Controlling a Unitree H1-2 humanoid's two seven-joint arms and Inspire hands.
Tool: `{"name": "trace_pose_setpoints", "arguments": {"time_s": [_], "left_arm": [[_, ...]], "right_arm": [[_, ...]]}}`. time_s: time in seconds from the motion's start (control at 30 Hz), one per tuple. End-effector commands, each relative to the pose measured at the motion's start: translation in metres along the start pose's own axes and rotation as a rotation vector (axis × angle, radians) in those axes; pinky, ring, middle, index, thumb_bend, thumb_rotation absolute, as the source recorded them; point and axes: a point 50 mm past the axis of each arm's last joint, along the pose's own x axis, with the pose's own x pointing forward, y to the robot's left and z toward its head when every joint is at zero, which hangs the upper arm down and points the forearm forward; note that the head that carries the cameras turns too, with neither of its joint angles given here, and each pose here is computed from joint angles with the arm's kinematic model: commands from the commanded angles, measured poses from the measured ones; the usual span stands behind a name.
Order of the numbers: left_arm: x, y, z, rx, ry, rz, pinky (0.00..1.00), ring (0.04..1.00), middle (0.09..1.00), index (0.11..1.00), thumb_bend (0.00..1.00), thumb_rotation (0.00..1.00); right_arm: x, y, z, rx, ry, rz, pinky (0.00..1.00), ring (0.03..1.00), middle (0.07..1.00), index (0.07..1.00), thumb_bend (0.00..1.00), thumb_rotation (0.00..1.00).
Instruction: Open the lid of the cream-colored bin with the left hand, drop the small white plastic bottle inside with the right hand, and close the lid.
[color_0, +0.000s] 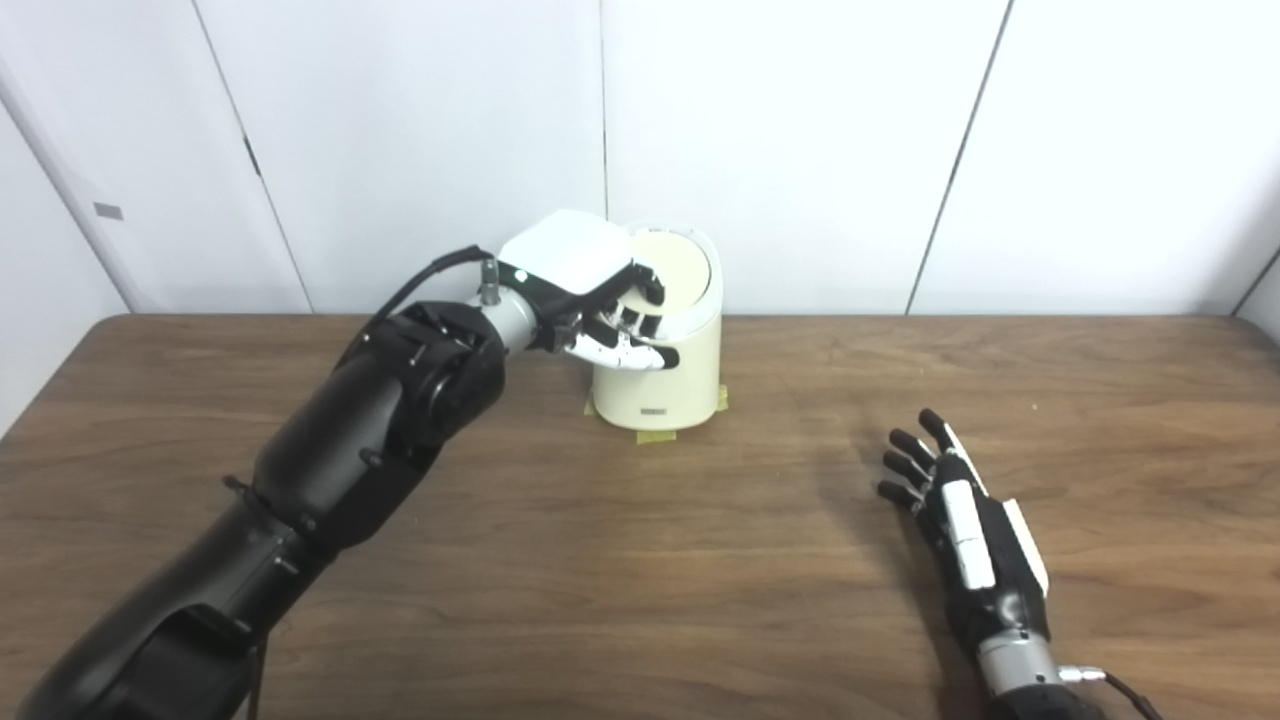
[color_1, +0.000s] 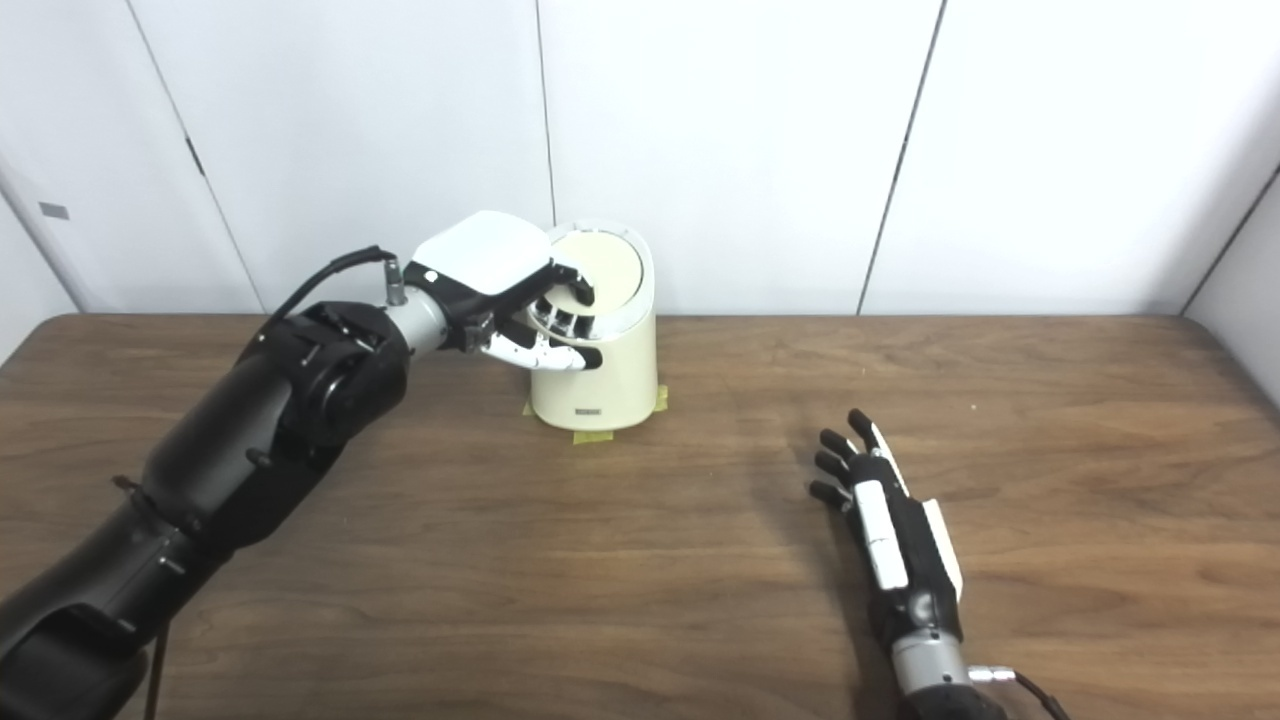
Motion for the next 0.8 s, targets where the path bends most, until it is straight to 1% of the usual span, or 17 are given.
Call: {"name": "trace_pose_setpoints", "arguments": {"time_s": [0.0,0.03,0.07,0.1,0.17,0.27,0.33,0.43,0.53,0.63,0.77], "left_arm": [[-0.003,-0.010,0.001,0.072,0.021,-0.055,0.76,0.808,0.797,0.774,0.57,0.75],[-0.003,-0.011,0.002,0.084,0.023,-0.057,0.77,0.807,0.797,0.775,0.57,0.75],[-0.002,-0.014,0.004,0.112,0.026,-0.078,0.77,0.806,0.796,0.776,0.57,0.76],[-0.002,-0.017,0.006,0.135,0.025,-0.100,0.78,0.820,0.811,0.792,0.57,0.79],[-0.003,-0.020,0.008,0.165,0.024,-0.127,0.79,0.832,0.823,0.804,0.56,0.80],[-0.003,-0.028,0.011,0.174,0.013,-0.171,0.80,0.834,0.824,0.811,0.58,0.82],[-0.003,-0.030,0.011,0.169,0.010,-0.187,0.80,0.826,0.820,0.807,0.58,0.83],[-0.006,-0.029,0.011,0.147,0.001,-0.172,0.79,0.824,0.819,0.795,0.58,0.79],[-0.011,-0.024,0.013,0.137,-0.011,-0.153,0.77,0.834,0.827,0.795,0.58,0.80],[-0.019,-0.009,0.016,0.113,-0.019,-0.128,0.77,0.838,0.827,0.796,0.57,0.80],[-0.033,0.013,0.015,0.040,-0.017,-0.059,0.73,0.807,0.801,0.784,0.56,0.74]], "right_arm": [[0.000,-0.004,0.008,-0.016,-0.026,0.000,0.79,0.863,0.877,0.960,0.56,0.93],[-0.001,-0.004,0.008,-0.017,-0.026,0.000,0.79,0.863,0.876,0.960,0.56,0.93],[-0.001,-0.004,0.008,-0.015,-0.024,-0.004,0.79,0.862,0.876,0.960,0.56,0.94],[-0.002,-0.004,0.009,-0.012,-0.023,-0.008,0.78,0.859,0.873,0.957,0.56,0.93],[-0.002,-0.004,0.010,-0.010,-0.020,-0.012,0.78,0.854,0.870,0.956,0.56,0.93],[-0.002,-0.005,0.010,-0.009,-0.018,-0.014,0.77,0.858,0.874,0.960,0.55,0.93],[-0.003,-0.007,0.009,-0.011,-0.017,-0.016,0.77,0.859,0.875,0.962,0.55,0.93],[-0.003,-0.008,0.008,-0.016,-0.015,-0.019,0.77,0.859,0.874,0.961,0.53,0.93],[-0.003,-0.008,0.008,-0.012,-0.014,-0.020,0.77,0.859,0.874,0.960,0.52,0.93],[-0.003,-0.007,0.008,-0.013,-0.013,-0.023,0.77,0.860,0.873,0.959,0.53,0.93],[-0.003,-0.007,0.008,-0.002,-0.015,-0.021,0.77,0.860,0.874,0.959,0.52,0.92]]}}
